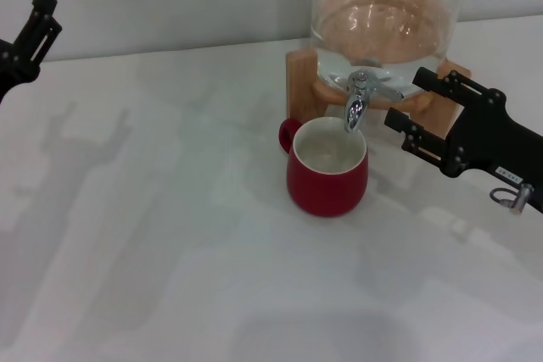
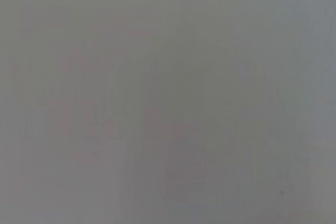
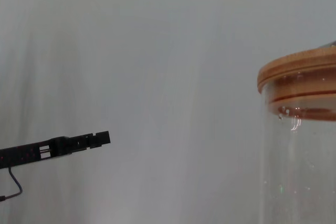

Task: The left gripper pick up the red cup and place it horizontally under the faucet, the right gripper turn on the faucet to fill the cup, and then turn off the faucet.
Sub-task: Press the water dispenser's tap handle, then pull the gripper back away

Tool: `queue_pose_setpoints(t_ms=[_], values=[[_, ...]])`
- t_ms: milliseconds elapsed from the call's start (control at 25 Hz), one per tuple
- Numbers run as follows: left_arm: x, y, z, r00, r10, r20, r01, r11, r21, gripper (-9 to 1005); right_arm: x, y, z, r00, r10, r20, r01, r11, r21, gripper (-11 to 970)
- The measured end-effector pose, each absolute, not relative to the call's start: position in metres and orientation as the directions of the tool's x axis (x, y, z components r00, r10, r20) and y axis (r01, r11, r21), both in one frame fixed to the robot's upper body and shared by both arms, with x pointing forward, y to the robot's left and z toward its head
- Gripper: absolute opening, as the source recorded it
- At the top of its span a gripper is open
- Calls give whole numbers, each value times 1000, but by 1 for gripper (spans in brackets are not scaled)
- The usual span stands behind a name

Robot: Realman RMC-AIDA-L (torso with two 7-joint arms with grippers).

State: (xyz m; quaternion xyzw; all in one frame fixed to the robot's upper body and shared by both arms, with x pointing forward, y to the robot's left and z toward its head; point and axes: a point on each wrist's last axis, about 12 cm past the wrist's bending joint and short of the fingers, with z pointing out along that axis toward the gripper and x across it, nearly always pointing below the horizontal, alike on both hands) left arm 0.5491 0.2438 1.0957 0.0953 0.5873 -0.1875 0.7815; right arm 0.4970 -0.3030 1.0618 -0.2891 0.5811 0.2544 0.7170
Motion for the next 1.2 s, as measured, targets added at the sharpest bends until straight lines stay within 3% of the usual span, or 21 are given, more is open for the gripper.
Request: queue_pose_setpoints(t_ms=[1200], values=[[547, 244, 1094, 232, -189, -954, 405, 910, -82, 890, 502, -302, 1063, 197, 25, -980, -697, 707, -122, 674]])
